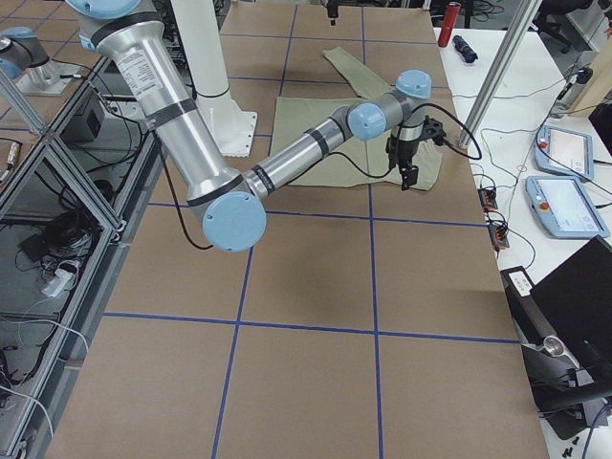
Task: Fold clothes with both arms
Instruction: 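Release the sleeve on the shirt and raise the right gripper away, then lower the left gripper and grasp the cuff of the other sleeve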
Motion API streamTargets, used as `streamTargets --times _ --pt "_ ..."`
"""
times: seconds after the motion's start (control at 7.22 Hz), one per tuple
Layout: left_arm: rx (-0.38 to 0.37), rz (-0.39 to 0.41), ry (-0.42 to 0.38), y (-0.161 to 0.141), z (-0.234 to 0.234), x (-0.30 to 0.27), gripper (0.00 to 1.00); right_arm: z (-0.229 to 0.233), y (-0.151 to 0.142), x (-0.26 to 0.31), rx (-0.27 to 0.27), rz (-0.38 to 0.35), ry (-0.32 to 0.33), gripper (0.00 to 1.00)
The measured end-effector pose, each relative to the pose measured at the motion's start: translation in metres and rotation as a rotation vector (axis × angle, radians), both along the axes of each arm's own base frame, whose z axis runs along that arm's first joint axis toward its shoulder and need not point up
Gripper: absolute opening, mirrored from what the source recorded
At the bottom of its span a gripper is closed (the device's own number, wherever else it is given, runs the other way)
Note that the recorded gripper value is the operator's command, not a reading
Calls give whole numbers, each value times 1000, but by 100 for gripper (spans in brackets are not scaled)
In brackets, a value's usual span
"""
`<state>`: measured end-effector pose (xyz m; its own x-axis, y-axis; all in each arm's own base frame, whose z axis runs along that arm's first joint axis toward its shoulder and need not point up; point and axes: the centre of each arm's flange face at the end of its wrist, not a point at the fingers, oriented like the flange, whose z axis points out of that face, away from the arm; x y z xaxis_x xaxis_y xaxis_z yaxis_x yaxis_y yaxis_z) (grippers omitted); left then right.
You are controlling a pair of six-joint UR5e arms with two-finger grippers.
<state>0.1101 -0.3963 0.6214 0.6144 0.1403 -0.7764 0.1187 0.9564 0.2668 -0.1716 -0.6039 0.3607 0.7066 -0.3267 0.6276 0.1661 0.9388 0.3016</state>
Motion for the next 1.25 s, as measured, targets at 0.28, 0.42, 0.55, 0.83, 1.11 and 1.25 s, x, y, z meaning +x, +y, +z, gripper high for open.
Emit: streamTargets --times 0.28,0.42,0.55,0.83,1.11,1.25 --pt "-6 -1 -13 16 27 48 93 6 9 7 0 1 1 100" --pt "-2 14 -17 19 31 63 80 7 10 7 -1 1 2 100" --pt "8 32 -15 22 31 74 71 8 10 8 -1 2 3 100" --pt "49 68 -27 26 29 91 71 9 10 8 -4 3 4 100" --pt "91 87 -50 27 30 95 51 11 10 8 -7 3 6 100" --pt "98 91 -55 28 31 95 37 12 10 8 -9 4 6 100"
